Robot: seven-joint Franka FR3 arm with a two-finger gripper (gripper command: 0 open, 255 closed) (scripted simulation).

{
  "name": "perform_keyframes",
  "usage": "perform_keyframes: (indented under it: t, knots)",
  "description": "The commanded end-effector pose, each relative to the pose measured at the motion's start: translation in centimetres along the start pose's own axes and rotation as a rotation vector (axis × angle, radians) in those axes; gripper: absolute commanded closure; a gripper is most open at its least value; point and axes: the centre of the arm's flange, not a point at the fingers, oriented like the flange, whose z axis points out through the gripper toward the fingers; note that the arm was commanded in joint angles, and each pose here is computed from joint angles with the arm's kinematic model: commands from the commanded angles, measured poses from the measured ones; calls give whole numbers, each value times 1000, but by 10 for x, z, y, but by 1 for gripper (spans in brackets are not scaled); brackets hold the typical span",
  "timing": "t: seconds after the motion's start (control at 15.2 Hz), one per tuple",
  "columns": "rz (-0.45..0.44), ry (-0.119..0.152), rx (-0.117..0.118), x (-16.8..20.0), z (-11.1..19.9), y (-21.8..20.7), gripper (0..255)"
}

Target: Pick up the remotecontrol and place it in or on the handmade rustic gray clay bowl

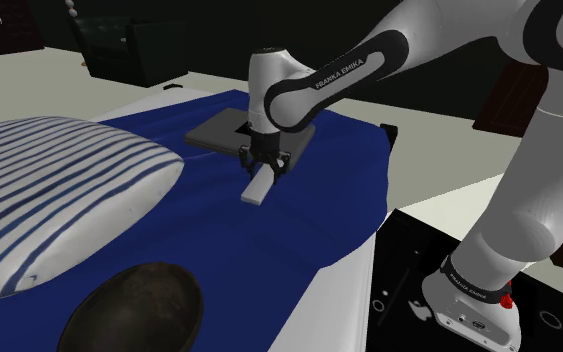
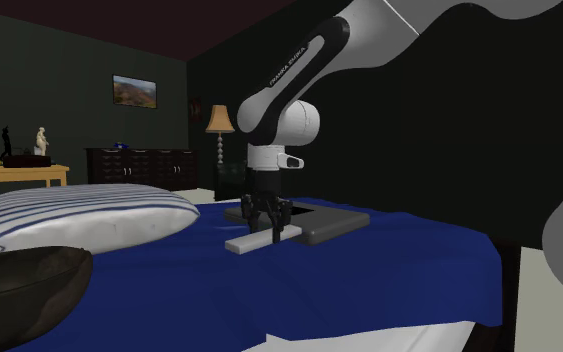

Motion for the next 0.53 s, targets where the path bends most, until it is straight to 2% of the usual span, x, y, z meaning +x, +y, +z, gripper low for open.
perform_keyframes:
  t: [0.0,0.46]
  knots:
    - [0,0,0,0,-10,-1,255]
    - [0,0,0,-1,-47,-2,255]
